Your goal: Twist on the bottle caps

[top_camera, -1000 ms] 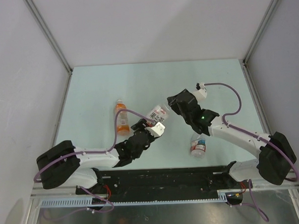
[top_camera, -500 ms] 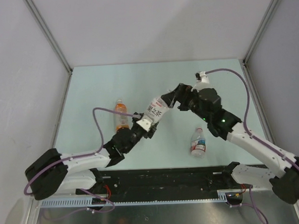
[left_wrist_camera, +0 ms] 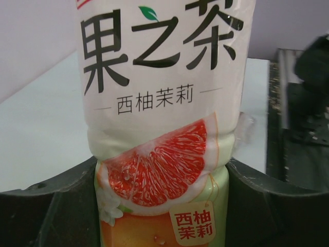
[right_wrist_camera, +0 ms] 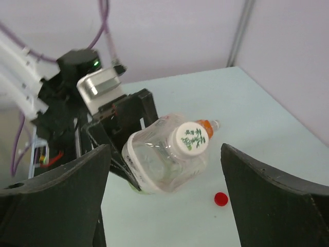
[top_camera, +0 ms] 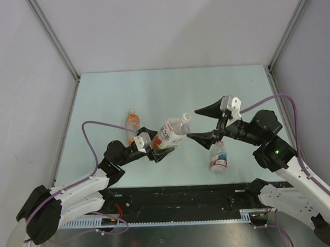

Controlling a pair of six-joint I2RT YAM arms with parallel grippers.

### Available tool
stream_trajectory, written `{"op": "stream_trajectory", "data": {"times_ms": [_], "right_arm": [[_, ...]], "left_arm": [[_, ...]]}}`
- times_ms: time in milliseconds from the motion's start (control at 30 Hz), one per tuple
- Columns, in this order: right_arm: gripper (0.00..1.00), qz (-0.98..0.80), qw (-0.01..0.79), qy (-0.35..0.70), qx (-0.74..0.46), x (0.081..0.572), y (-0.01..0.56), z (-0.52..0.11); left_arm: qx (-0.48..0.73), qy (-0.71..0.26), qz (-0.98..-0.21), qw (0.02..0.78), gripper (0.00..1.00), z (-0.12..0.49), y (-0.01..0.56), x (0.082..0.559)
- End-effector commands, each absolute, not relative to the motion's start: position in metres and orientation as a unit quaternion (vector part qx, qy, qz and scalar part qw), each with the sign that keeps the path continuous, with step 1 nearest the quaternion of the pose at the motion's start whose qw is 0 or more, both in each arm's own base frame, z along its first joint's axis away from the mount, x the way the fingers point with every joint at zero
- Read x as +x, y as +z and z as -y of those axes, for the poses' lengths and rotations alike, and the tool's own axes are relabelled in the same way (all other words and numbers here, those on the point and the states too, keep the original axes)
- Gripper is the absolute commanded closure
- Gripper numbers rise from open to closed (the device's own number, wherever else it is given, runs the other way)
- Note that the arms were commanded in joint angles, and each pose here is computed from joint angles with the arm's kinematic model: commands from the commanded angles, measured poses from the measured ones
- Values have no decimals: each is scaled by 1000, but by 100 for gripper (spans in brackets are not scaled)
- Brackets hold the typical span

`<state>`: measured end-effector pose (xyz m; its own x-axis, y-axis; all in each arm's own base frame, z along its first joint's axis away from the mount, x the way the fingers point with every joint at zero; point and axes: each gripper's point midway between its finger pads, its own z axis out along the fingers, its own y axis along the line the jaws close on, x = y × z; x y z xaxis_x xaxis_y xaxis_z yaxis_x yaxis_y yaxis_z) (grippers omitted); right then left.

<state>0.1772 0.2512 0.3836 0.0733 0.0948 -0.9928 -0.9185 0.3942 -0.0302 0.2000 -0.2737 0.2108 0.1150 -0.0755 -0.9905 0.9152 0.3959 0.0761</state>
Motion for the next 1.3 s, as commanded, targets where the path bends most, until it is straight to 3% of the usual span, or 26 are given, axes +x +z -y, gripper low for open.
{"op": "stream_trajectory", "data": {"times_ms": [0,267,400,567,667,733,767,800,833,867,933,1067,1267], "right_arm": [[10,-478,605,396,-498,147,364,-260],[15,-473,597,390,-518,142,356,-259],[22,-470,590,401,-519,140,356,-264],[40,-475,574,426,-513,138,355,-276],[68,-503,577,423,-484,148,354,-281],[83,-527,582,416,-459,158,353,-282],[89,-539,586,410,-445,163,353,-280],[95,-549,592,404,-428,169,354,-279],[97,-562,602,395,-408,177,356,-276],[99,-575,614,383,-382,186,359,-271],[100,-607,645,343,-312,211,365,-255],[100,-684,692,206,-108,273,359,-189],[100,-737,670,29,77,326,330,-86]], "left_arm": [[454,-455,-478,600,100,284,217,161],[477,-454,-459,596,100,284,213,154],[487,-462,-452,587,100,286,212,150],[486,-461,-455,587,100,287,213,152],[474,-454,-463,595,99,287,215,158],[457,-447,-474,605,85,285,218,165],[447,-442,-481,612,70,284,220,170],[437,-435,-487,619,39,283,222,175],[428,-428,-491,626,19,281,223,179],[419,-422,-495,633,10,279,225,182],[386,-411,-515,646,3,273,227,192],[250,-361,-581,685,1,243,230,231],[148,-325,-633,687,0,216,219,252]]}}
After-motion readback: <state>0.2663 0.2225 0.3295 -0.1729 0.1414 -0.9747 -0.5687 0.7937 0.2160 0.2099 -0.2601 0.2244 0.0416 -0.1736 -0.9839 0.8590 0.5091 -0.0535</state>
